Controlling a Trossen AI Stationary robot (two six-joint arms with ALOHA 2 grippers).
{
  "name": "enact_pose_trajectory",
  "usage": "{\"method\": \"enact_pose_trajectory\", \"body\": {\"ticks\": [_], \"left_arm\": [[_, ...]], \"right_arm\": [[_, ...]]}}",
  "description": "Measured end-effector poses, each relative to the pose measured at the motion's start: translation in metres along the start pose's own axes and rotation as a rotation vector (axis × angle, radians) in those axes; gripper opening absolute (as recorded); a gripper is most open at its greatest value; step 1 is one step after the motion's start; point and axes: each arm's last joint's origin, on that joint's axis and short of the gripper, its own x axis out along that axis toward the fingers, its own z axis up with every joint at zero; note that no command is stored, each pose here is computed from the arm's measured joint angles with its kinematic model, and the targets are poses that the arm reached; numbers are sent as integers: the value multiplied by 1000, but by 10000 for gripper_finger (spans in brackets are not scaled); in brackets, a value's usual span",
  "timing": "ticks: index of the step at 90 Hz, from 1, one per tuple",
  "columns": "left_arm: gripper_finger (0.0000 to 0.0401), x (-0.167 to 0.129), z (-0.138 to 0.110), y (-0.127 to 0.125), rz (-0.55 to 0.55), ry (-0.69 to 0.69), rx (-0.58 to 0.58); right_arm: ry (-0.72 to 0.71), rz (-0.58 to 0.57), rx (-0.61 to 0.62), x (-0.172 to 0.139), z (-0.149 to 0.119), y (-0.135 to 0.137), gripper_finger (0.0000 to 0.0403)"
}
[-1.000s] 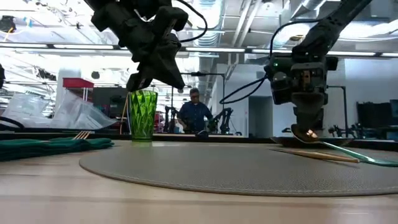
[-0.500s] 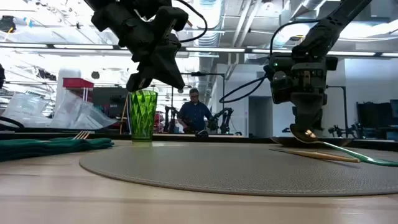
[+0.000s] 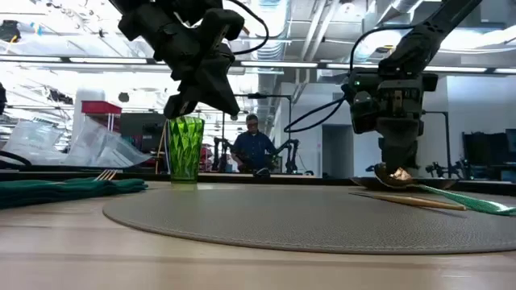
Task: Set table place
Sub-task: Put the spoon on the gray table mat, then put the green plate on the gray table mat
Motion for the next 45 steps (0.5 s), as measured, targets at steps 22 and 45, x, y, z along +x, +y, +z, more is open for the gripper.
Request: {"method": "enact_pose_trajectory", "body": {"ticks": [22,45], "left_arm": [[1,0,0,0,5,-6,0],[1,0,1,0,12,-21,-8]], "right_arm": [[-14,-12,-8,0,1,0,75],[-84,-245,30,-11,5,-20,76]]}}
